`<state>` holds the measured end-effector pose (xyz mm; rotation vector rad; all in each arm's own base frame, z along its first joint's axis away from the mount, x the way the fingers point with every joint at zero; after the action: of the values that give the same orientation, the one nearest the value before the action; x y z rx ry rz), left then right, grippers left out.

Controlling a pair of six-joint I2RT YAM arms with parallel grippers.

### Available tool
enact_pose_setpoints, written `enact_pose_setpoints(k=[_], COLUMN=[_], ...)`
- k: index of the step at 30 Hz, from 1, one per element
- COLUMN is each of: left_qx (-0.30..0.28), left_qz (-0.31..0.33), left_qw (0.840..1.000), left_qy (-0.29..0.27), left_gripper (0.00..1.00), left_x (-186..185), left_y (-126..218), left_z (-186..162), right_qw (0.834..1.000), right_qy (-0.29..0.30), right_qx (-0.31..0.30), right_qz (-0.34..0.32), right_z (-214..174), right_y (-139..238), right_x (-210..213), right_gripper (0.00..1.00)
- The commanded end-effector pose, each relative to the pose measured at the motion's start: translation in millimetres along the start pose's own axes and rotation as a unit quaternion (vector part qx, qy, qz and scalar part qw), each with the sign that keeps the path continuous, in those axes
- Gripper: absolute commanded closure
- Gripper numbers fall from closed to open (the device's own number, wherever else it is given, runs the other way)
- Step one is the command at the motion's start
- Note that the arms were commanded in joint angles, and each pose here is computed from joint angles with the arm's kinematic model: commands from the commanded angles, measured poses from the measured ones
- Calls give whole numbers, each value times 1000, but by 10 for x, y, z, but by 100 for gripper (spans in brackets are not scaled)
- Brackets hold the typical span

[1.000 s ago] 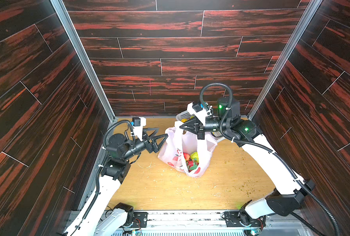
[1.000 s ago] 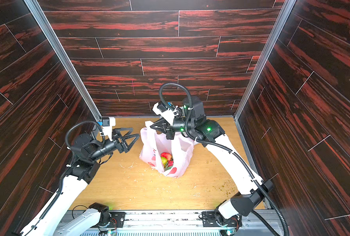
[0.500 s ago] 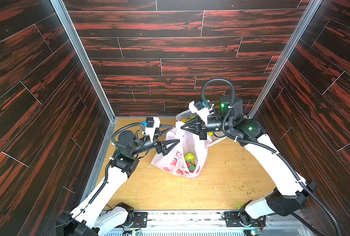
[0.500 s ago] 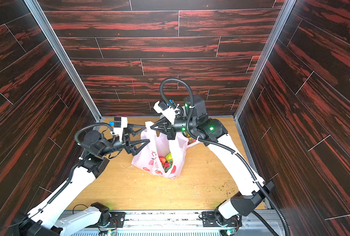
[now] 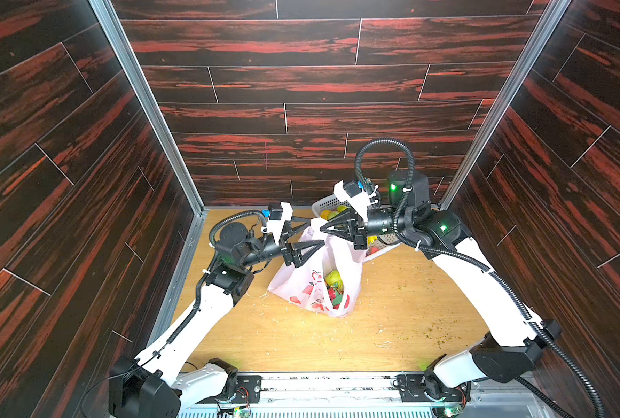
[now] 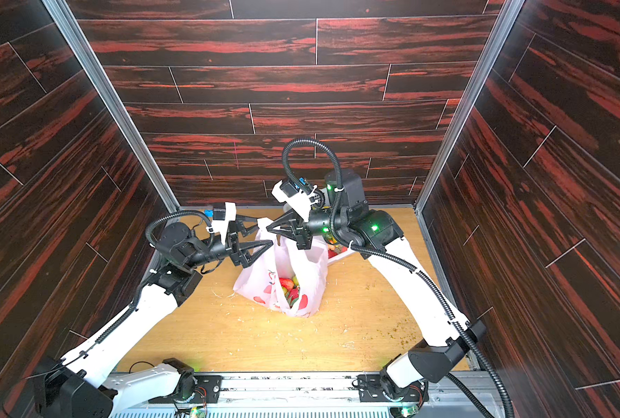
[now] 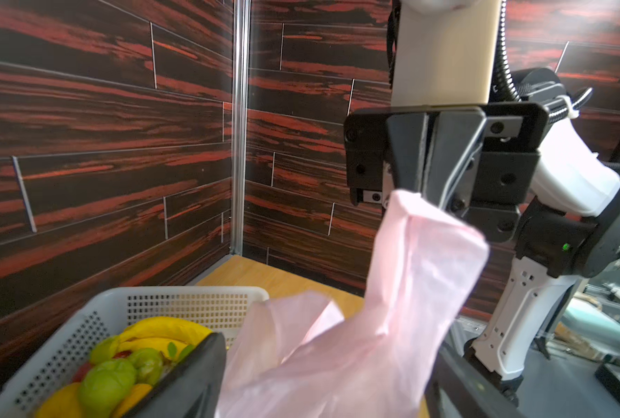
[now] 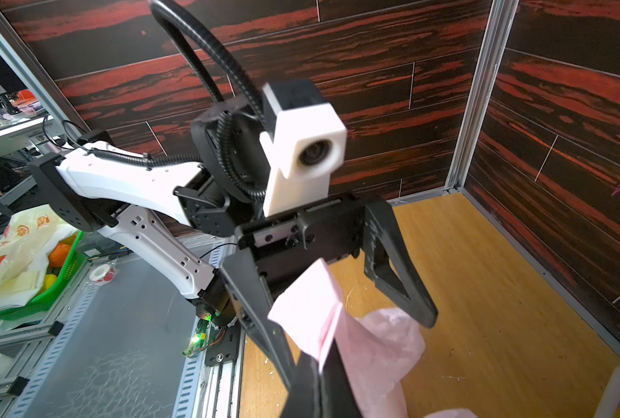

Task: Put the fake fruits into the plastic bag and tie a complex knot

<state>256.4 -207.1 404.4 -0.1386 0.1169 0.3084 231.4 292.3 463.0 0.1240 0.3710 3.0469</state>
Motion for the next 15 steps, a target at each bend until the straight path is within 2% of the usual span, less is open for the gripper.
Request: enact_pose_setpoints(k=[1, 6, 15], left_qx=[10, 8, 14], left_qz=[23, 61, -14], left_qw=[998, 995, 998], left_qy=[-61, -81, -56], left_gripper=[15, 8, 7], left_x=[-155, -170, -64], left_y=[141, 270, 11], left_z=[142, 179, 199], right_qw=[1000, 1000, 999], right_qy=[14, 13, 7], right_qx=[-10, -11, -21], right_qz=[-2, 10, 25], right_z=[108, 97, 127], right_y=[76, 72, 58], right_x=[56, 84, 103], right_gripper=[100, 100, 100])
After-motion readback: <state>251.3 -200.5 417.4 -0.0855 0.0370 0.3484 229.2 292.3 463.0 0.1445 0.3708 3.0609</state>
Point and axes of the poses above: each gripper's point midway between its finger pads, its own y axis back along the fingers, its own x axis along the line the jaws close on, z = x × y, the point moved 5 cm from there along y, back along the fingers, and after that the axes turned 3 degrees about y, right-handed, at the moved point
